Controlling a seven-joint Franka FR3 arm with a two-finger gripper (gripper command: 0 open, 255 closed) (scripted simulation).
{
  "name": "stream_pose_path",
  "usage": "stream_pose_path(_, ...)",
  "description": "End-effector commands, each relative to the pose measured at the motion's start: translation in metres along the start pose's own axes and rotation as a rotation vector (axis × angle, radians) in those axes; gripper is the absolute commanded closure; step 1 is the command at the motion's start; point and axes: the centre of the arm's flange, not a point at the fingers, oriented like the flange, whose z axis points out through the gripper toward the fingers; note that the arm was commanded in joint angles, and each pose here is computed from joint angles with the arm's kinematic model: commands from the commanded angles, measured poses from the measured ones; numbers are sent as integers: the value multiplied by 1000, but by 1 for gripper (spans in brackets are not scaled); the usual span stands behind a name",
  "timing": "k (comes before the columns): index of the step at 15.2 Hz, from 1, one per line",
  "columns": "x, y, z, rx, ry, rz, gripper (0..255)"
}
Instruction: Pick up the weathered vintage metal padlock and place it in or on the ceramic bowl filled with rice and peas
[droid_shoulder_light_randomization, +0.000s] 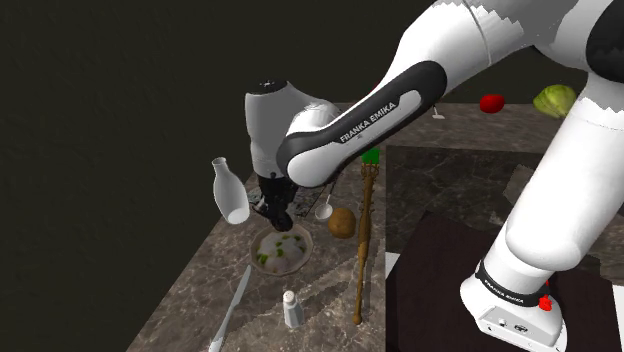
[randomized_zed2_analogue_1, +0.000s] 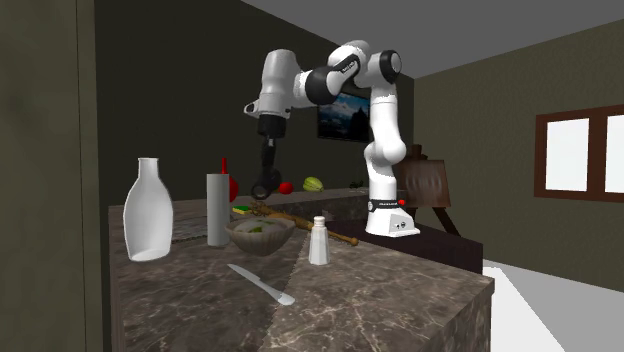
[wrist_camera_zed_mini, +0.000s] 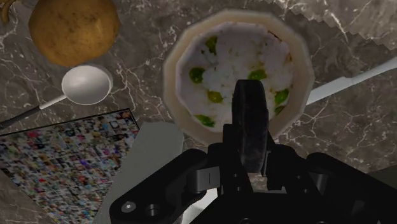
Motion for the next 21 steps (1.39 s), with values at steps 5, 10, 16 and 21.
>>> stream_pose_path(5,26,-5,25,-1,1,0,255)
stream_pose_path(10,23,-5,51,-1,1,0,255)
stream_pose_path(16,19,-5,78,-1,1,0,255)
stream_pose_path(21,19,-5,78,-1,1,0,255)
